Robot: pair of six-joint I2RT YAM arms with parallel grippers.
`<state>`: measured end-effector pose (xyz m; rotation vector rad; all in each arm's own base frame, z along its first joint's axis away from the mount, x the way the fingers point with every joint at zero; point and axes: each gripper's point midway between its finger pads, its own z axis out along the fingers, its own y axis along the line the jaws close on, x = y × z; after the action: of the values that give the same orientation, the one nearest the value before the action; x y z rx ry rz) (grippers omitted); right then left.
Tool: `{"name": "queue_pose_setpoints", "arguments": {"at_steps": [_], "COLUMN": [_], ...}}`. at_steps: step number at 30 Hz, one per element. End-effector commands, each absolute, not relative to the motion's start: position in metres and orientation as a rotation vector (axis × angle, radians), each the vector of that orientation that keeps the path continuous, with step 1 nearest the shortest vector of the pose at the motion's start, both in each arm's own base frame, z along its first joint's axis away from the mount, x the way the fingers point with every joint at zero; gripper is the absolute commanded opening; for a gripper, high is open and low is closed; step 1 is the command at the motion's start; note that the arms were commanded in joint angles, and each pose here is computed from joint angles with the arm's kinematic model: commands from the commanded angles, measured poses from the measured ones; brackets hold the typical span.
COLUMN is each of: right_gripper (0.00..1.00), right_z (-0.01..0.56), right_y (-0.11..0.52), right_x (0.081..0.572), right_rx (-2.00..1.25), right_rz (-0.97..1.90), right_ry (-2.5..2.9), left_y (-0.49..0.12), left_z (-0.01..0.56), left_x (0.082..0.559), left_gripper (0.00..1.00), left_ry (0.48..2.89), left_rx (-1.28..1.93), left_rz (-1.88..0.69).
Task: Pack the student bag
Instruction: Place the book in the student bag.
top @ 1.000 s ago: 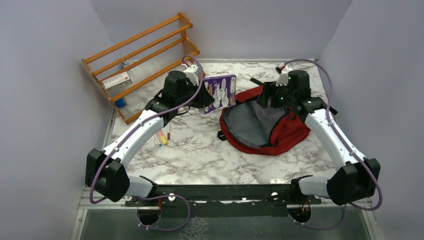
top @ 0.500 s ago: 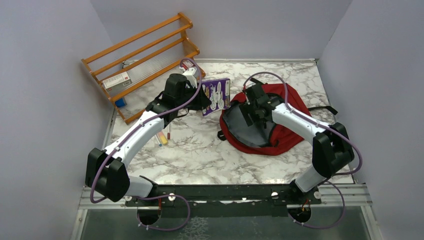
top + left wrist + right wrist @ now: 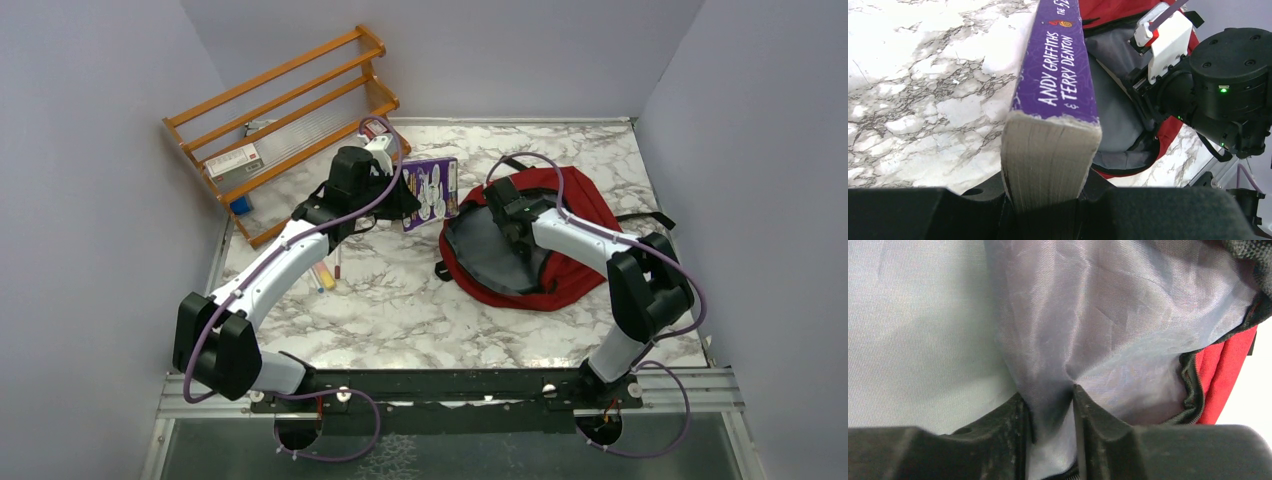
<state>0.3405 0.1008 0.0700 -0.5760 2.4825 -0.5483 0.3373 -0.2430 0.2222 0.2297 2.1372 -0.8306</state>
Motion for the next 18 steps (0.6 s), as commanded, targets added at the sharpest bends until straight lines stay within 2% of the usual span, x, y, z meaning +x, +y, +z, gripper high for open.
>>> {"name": "queue_pose_setpoints", "arguments": {"at_steps": [1,3,6,7,18], "right_gripper": [0.33,0.25,0.03,0.01,0.01], "right_z": [0.087,0.094,0.101,0.104,0.161], "right_y": [0.112,0.123,0.138,0.142,0.210], "right_x": [0.350,0.351,0.358,0.361,0.383], "right_rx": [-0.520,-0.477,-0.464,-0.461,-0.337], "right_rz": [-0.484,-0.398,-0.305,-0.281,0.232], "right_ry": [2.431,2.422,2.413,2.410,2.377], "left_y": [-0.250,-0.249,-0.248,-0.249,-0.246], "left_z": [0.253,0.253,0.253,0.254,0.277], "left_x": [0.347,0.346,0.346,0.346,0.339], "left_gripper": [0.00,0.00,0.00,0.00,0.00], "left_ry": [2.029,2.034,2.038,2.039,2.098], "left_rx": [0.247,0.229,0.191,0.177,0.035], "left_rz": [-0.885,-0.888,-0.907,-0.918,-0.978]}}
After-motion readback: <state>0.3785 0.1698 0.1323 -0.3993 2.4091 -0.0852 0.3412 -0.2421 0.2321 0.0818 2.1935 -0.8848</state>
